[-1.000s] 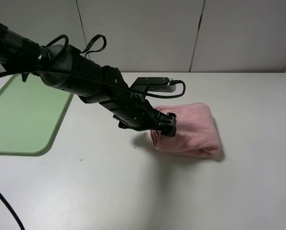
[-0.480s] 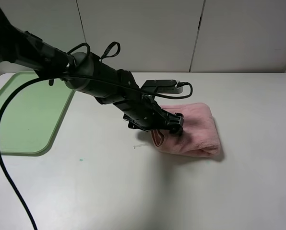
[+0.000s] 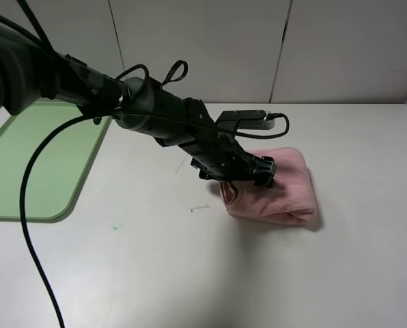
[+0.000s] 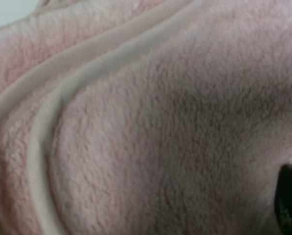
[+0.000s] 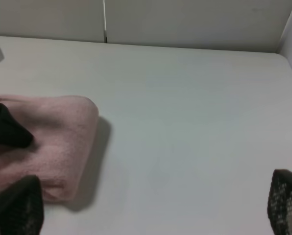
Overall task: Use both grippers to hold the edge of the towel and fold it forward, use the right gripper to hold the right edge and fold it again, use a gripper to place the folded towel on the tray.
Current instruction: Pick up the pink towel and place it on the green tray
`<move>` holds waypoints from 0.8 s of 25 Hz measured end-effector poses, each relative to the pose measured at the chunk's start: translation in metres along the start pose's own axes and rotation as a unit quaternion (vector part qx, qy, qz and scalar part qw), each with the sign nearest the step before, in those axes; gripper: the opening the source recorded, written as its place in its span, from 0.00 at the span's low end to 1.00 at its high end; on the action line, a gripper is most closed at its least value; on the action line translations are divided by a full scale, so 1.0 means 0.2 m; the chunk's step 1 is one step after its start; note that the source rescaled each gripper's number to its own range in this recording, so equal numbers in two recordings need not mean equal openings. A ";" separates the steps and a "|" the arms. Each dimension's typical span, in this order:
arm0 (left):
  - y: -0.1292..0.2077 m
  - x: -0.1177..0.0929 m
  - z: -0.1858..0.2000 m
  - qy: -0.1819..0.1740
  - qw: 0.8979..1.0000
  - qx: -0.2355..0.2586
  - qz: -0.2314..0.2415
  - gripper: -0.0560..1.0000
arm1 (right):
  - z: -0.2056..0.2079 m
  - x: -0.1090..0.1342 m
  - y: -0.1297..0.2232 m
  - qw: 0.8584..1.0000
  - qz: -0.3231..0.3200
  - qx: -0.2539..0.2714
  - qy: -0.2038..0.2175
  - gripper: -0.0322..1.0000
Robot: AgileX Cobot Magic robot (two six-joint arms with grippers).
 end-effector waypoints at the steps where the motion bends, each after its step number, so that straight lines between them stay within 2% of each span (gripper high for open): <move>1: 0.01 -0.01 -0.01 0.002 1.000 0.002 0.001 0.92 | 0.00 0.00 0.00 1.000 0.000 0.000 0.000 1.00; 5: 0.01 -0.02 -0.01 0.004 1.000 0.002 0.003 0.87 | 0.00 0.00 0.00 1.000 0.000 0.000 0.000 1.00; 10: 0.03 -0.03 -0.02 0.008 1.000 0.011 0.005 0.72 | 0.00 0.00 0.00 1.000 0.000 0.000 0.000 1.00; 20: 0.05 -0.03 -0.03 0.010 1.000 0.021 0.013 0.24 | 0.00 0.00 0.00 1.000 0.000 0.000 0.000 1.00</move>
Point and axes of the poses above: a point on each arm's last joint axis where the gripper is mounted, z pointing back along that axis away from the gripper, x along the wrist's bending axis when the last joint is at zero, y = z × x, the point moved 8 cm from there along -z, pointing out along that axis toward the gripper, and after that the axes turned 7 degrees about -z, right-handed, at the moved point
